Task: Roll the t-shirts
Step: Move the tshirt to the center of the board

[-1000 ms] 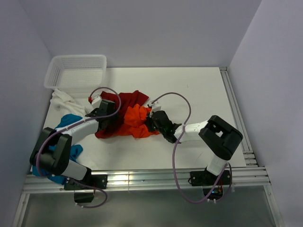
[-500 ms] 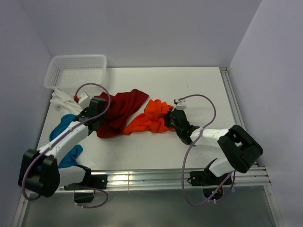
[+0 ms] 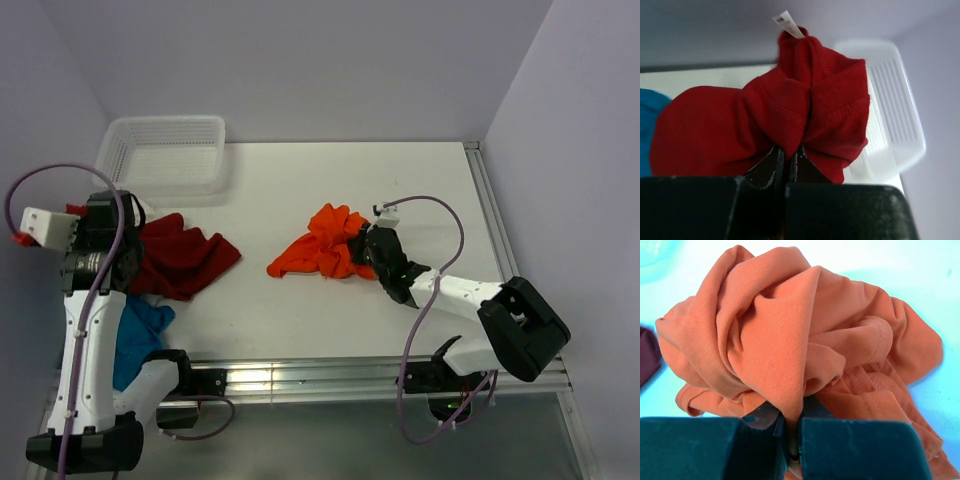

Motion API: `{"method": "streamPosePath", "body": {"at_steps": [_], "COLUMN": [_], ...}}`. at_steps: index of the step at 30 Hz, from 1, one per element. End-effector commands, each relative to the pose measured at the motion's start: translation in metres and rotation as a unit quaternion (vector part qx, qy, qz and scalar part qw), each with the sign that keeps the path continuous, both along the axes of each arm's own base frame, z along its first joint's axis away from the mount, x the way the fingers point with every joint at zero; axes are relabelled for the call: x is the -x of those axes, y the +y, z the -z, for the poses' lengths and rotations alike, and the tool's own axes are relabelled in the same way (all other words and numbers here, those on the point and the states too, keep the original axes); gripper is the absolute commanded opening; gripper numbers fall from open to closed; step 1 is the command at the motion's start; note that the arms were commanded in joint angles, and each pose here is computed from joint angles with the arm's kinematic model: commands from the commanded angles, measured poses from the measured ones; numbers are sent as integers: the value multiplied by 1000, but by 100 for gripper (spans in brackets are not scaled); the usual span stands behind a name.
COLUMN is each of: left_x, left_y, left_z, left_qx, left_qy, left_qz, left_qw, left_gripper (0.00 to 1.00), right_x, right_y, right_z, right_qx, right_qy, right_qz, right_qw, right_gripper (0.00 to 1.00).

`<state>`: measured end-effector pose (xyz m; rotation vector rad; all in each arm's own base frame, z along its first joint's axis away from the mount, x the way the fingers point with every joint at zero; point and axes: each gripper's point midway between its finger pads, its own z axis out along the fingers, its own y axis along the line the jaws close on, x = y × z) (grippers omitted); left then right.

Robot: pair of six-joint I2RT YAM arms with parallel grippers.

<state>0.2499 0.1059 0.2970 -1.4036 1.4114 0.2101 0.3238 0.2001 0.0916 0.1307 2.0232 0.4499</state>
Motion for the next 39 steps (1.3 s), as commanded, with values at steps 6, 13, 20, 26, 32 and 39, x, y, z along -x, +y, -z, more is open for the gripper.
{"method": "streamPosePath", "body": {"at_steps": [6,13,20,26,32,39], "left_x": [55,33,7,-15,9,-7], "left_y": [62,80,58,-27,-101,-128], "left_z": [-55,-95,-55,-73,-58,-21], "left_qx": [-13,-22,15,-39,-42,3], "left_qy": [-32,-18,4,-124,-184,-154], "left_qz": [-163,-156,-60,211,376,447], "left_qw": [986,987,998,969,907,881], "left_gripper": [0,6,82,92,98,99], "right_x": [-2,6,20,41,69,56], "right_y": [13,17,55,71,70,35], "right_z": [-49,-71,-76,-100,-129,-120], "right_qx": [-32,-47,-41,-45,-75,-75], "right_qy": [-38,-56,-59,-85,-113,-101], "right_qz": [-25,-54,-168,-199,-245,-134], "right_qw": [998,996,983,975,960,983], "right_gripper": [0,0,3,5,14,68]}}
